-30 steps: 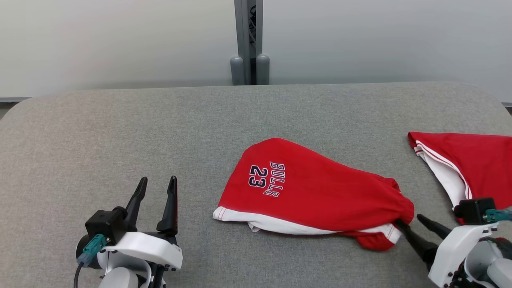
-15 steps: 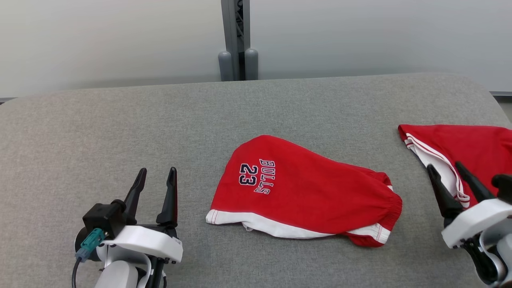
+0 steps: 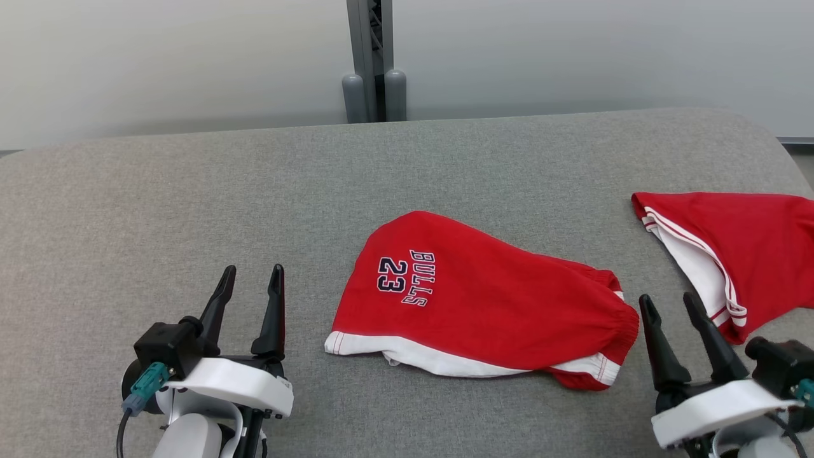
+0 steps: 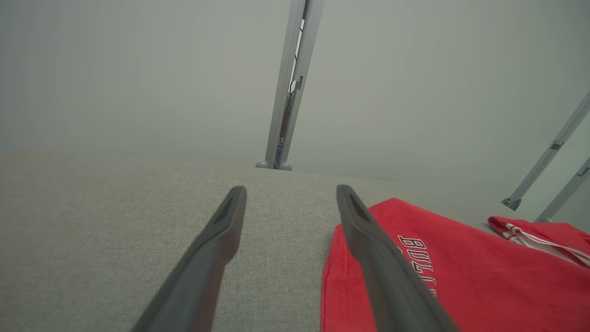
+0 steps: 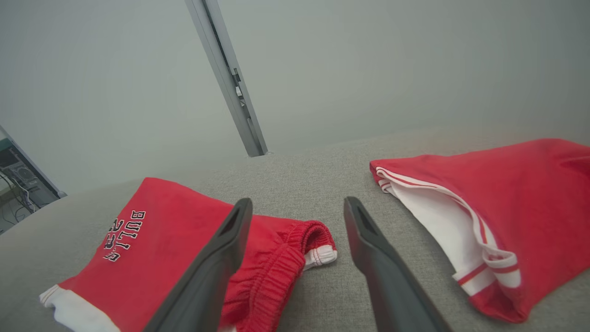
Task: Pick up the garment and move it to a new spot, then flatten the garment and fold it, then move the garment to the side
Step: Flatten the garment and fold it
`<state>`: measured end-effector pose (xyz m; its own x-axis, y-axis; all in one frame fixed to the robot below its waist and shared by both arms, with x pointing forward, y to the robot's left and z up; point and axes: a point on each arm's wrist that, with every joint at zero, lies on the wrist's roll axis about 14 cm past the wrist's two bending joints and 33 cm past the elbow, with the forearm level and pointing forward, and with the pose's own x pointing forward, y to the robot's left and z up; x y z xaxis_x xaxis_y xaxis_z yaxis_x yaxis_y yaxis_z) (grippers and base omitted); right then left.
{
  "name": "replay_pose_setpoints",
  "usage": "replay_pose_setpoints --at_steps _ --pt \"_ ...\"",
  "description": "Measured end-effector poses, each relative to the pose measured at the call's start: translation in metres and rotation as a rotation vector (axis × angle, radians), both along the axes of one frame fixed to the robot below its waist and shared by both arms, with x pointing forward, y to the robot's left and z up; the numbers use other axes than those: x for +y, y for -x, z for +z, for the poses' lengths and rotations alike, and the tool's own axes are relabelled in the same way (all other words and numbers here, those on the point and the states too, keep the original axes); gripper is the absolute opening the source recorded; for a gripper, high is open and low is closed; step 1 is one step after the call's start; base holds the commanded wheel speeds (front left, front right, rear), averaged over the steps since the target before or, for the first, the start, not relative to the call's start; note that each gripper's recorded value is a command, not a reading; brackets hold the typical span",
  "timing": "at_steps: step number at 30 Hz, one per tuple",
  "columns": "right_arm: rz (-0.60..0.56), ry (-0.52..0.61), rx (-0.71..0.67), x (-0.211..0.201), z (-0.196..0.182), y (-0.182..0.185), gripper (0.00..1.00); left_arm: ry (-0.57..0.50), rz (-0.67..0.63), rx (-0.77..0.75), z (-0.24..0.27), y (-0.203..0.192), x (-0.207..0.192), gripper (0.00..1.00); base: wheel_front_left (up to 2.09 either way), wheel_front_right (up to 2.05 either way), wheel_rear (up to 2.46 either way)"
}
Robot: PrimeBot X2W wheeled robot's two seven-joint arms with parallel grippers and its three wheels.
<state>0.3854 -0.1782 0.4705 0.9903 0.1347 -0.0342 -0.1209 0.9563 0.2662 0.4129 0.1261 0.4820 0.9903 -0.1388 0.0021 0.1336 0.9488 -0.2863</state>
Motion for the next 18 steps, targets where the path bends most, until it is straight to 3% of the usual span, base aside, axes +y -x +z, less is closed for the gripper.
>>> replay_pose_setpoints --at_steps 10,18 --pt "0.059 -0.124 0.191 0.023 -0.045 0.044 1.0 0.006 0.002 0.012 -0.004 -0.001 0.0 1.0 0.0 0.0 0.0" --pt "0.131 -0.167 0.248 0.042 -0.053 0.046 1.0 0.003 -0.006 0.029 -0.01 -0.001 -0.002 1.0 0.0 0.0 0.0"
